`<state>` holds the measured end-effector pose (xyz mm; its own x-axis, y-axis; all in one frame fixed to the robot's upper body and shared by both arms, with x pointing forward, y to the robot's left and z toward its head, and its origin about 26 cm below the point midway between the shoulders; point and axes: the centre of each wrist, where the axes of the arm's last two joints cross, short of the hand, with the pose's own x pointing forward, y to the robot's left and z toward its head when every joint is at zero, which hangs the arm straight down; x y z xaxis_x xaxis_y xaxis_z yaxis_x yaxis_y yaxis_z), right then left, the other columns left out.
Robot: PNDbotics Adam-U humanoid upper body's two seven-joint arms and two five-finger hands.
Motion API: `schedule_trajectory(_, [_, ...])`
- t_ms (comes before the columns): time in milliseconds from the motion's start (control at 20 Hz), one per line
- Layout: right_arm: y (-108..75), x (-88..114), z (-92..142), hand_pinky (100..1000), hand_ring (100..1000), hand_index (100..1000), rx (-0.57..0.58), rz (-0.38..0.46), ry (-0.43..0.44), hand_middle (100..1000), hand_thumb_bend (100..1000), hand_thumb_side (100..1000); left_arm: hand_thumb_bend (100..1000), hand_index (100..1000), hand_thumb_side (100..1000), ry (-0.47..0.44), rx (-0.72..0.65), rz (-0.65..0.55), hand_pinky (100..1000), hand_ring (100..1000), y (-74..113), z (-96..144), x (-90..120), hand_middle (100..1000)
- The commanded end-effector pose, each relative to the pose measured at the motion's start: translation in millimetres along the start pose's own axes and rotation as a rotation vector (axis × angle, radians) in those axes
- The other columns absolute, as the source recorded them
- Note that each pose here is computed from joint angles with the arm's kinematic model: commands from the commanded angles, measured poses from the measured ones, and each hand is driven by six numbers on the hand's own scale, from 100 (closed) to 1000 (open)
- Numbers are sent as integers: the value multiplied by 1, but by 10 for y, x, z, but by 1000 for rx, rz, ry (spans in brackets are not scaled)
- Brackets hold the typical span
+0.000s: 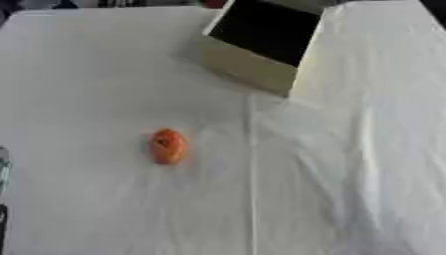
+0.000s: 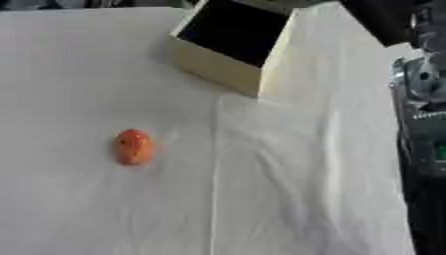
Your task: Pick up objects on the table and place them in the box.
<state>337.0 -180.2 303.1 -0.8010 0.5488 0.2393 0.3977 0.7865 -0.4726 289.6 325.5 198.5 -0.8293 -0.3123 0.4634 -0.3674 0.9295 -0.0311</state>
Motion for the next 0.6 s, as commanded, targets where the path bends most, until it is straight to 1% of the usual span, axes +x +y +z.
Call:
schedule_trajectory(50, [-79, 30, -42, 816, 757, 776, -16, 21, -19, 579, 100, 722, 100, 805, 665, -36, -19, -7, 585, 711, 13, -83, 66, 772])
schedule_trajectory(150, [-76, 26, -38, 816, 757, 776, -14, 22, -18, 579, 100, 723, 100, 808, 657, -47, -63, -32, 585, 710, 11, -145, 87, 772])
schedule_trajectory(300, [-68, 20, -25, 815, 757, 775, -10, 21, -14, 579, 100, 724, 100, 812, 637, -51, -177, -98, 582, 705, -10, -232, 125, 770])
schedule_trajectory(600, [-55, -3, -4, 815, 757, 775, 10, 31, -11, 579, 100, 724, 100, 824, 612, -48, -484, -237, 598, 717, -182, -333, 202, 764])
